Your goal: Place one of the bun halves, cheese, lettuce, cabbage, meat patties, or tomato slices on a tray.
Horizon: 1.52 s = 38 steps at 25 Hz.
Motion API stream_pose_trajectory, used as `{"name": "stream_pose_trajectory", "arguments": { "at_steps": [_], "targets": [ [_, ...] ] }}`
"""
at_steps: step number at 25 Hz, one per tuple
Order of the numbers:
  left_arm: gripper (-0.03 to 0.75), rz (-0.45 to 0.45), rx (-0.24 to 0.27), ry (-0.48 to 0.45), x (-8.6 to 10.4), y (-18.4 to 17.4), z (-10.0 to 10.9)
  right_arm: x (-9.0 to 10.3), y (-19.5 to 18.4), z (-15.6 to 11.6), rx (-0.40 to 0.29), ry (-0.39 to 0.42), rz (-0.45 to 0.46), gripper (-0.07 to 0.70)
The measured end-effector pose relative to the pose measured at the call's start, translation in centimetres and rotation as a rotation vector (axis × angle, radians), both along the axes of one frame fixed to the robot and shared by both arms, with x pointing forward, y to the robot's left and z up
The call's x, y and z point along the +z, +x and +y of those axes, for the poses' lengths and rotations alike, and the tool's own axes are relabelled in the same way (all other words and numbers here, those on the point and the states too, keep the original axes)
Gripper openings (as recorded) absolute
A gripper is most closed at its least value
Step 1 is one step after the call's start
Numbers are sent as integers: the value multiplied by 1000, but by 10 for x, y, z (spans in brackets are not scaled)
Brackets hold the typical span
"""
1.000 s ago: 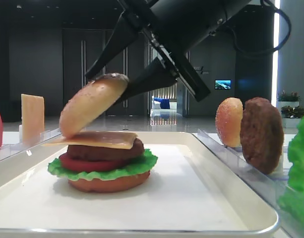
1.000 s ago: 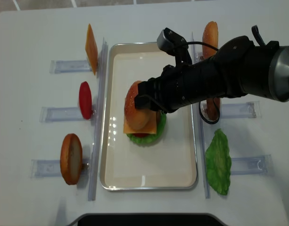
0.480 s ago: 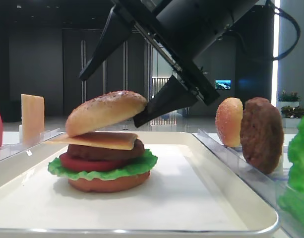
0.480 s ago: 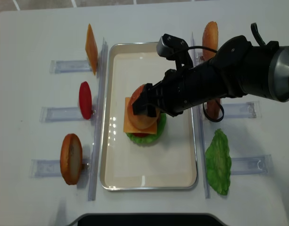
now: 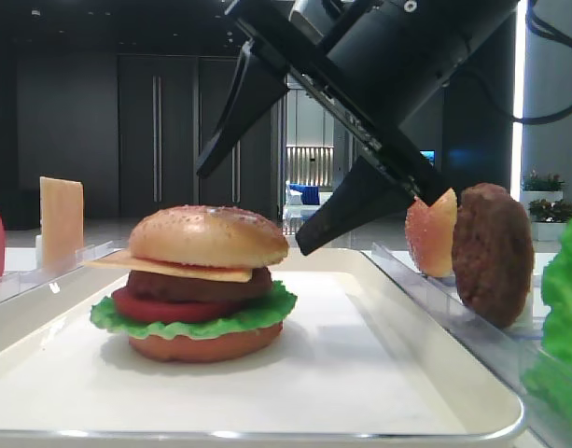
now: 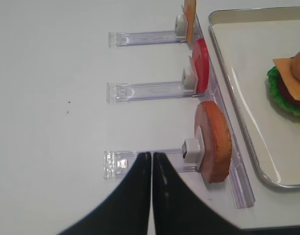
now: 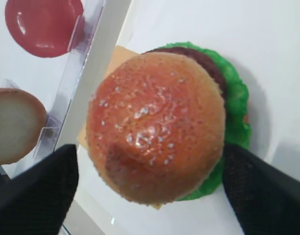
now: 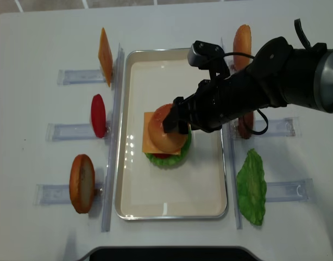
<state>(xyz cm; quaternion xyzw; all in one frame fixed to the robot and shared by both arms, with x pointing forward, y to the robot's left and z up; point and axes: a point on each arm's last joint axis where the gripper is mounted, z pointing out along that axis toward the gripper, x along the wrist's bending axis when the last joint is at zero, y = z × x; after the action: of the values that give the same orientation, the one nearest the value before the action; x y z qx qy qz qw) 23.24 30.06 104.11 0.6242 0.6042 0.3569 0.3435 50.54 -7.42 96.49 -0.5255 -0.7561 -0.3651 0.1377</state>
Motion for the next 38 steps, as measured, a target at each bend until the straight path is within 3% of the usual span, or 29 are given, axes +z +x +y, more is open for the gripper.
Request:
{"name": "stream_pose_trajectory", "arguments": {
  "at_steps": [11,20,22,26,32,38],
  "targets": [
    [-7,0,0,0,0,0,0,3,6,-8,-10,-5,41,571],
    [-7,0,0,0,0,0,0,50,24,6,27,21,33,571],
    [-7,0,0,0,0,0,0,63,28,8,32,-5,19,571],
    [-7,0,0,0,0,0,0,88,38,4,-4,-109,6,571],
    [-7,0,0,0,0,0,0,106,62,-44,-182,-473,-35,561],
    [-7,0,0,0,0,0,0,109,91,-124,-343,-562,12,560]
  ]
}}
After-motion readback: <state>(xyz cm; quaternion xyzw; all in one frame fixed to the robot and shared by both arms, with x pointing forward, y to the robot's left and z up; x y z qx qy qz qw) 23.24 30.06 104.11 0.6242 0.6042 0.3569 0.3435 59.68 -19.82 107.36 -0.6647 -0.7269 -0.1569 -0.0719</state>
